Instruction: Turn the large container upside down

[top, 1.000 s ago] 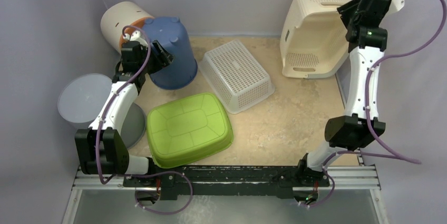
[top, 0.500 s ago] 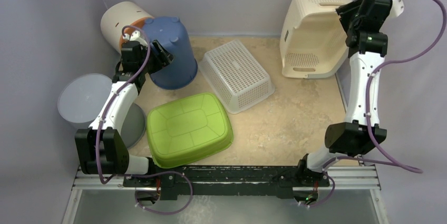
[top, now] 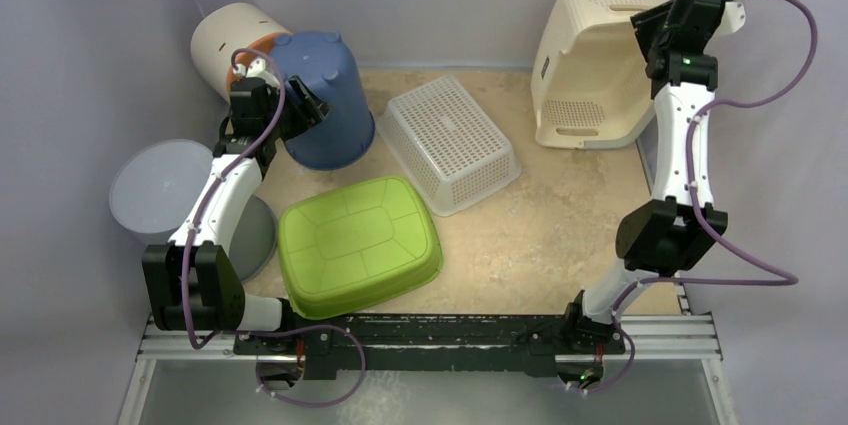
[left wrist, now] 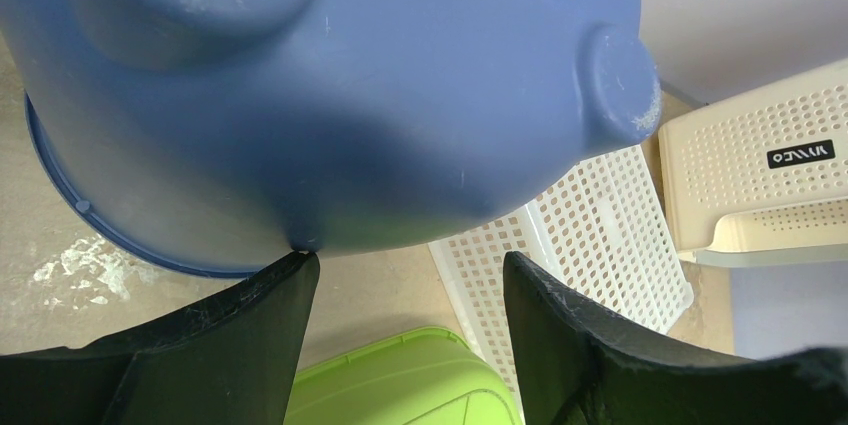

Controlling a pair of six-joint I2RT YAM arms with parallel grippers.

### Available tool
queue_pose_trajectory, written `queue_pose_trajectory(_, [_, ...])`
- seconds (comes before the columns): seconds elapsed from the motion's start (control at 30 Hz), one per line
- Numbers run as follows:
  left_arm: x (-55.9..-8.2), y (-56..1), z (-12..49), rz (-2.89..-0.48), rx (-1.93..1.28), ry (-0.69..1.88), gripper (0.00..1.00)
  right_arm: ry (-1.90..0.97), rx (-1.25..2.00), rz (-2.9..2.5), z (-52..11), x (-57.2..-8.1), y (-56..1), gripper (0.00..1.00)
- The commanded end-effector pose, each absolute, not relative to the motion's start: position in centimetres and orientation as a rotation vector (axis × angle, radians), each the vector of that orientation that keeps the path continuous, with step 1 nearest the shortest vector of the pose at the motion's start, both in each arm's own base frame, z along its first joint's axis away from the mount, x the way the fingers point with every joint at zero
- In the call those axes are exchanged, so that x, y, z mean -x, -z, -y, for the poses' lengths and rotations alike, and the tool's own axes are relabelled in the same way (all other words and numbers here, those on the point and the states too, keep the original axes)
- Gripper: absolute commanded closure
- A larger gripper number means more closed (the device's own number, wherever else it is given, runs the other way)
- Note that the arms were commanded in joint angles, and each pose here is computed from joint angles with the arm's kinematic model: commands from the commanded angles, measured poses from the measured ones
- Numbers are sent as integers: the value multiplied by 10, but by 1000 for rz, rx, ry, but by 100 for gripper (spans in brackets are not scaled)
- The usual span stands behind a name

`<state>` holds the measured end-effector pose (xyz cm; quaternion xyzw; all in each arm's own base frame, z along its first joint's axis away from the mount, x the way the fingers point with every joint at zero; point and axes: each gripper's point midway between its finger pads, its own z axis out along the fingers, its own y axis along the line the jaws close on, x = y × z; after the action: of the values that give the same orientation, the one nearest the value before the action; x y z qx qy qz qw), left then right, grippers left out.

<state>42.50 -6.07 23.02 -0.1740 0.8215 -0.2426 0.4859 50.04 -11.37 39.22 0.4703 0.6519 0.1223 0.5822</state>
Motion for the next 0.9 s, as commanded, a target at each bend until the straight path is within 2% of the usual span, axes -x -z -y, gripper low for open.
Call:
queue_pose_trajectory(0.0, [-437,-258,57,-1920,388,583,32,-346,-1073,-1428,117,-512,-412,56])
queue_pose_trajectory(0.13, [-436,-257,56,-1929,382,570,32,-337,-1064,-1399,122,-515,-407,71])
queue_pose_trajectory(0.27, [-434,-254,55,-1934,382,565,32,-329,-1069,-1394,123,-514,-394,98])
queue_pose_trajectory(0.3, [-434,-254,56,-1936,384,565,32,-334,-1076,-1394,123,-513,-392,100])
queue_pose_trajectory(0.47, [-434,-255,56,-1931,384,571,32,-339,-1127,-1384,120,-490,-380,100])
queue_pose_trajectory(0.67, [-434,-255,58,-1927,383,588,32,-227,-1178,-1343,127,-434,-370,100])
queue_pose_trajectory(0.87, [-432,-251,61,-1940,381,606,32,-169,-1274,-1432,119,-383,-317,100])
